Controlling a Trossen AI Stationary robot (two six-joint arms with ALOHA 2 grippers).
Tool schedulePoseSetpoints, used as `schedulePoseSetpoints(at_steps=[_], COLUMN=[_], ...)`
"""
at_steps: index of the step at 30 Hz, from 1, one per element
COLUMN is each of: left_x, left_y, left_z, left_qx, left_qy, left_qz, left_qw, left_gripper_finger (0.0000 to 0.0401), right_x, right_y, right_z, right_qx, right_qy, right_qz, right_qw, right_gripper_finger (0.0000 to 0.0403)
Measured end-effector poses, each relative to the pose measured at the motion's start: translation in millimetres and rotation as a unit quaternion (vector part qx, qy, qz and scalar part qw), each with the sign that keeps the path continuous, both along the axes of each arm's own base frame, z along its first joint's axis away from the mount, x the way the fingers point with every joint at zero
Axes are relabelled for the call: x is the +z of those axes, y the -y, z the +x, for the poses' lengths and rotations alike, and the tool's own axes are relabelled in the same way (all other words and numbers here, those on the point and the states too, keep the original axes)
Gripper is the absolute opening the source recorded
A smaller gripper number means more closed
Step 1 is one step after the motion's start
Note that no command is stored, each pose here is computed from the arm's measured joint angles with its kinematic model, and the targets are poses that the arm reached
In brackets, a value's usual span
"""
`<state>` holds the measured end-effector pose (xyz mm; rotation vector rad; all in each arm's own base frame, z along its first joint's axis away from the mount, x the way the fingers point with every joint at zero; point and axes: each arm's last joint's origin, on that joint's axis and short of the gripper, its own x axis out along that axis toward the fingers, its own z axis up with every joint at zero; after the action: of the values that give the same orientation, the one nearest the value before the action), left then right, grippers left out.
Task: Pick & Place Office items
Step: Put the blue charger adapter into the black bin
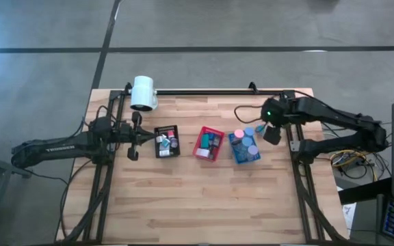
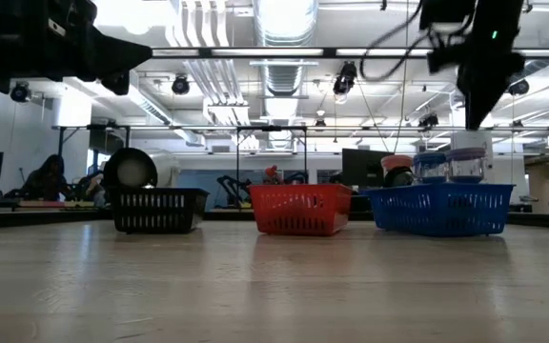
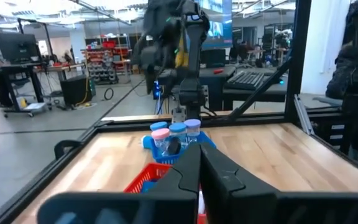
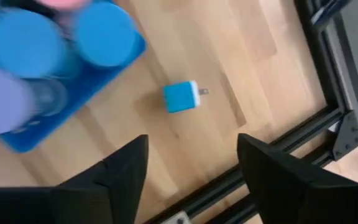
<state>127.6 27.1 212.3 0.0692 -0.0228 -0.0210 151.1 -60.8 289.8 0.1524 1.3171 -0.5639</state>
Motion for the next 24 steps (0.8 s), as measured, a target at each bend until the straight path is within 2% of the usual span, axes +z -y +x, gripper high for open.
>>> schedulePoseSetpoints(at_steps=[6, 12, 18, 24], left_x=[-2.0, -6.4, -9.0, -10.8], left_y=[-0.1, -0.1, -0.1, -0.1], left_z=[0.1, 0.0, -0.1, -0.2], left_qx=[0.001, 0.000, 0.000, -0.001], left_qy=[-0.009, -0.031, -0.043, -0.052], left_qz=[0.024, 0.055, 0.065, 0.062], left_qw=[1.000, 0.998, 0.997, 0.997], left_gripper_finger=[0.0010, 0.0010, 0.0013, 0.0014], right_x=[-41.0, -73.1, -98.2, -116.6], right_y=[36.3, 58.6, 67.8, 78.9], right_z=[2.8, 7.1, 18.3, 26.8], right_qx=[-0.014, -0.006, 0.060, 0.075], right_qy=[-0.025, -0.047, -0.081, -0.099], right_qz=[0.006, 0.060, 0.115, 0.120], right_qw=[1.000, 0.997, 0.988, 0.985], right_gripper_finger=[0.0259, 0.0251, 0.0253, 0.0255])
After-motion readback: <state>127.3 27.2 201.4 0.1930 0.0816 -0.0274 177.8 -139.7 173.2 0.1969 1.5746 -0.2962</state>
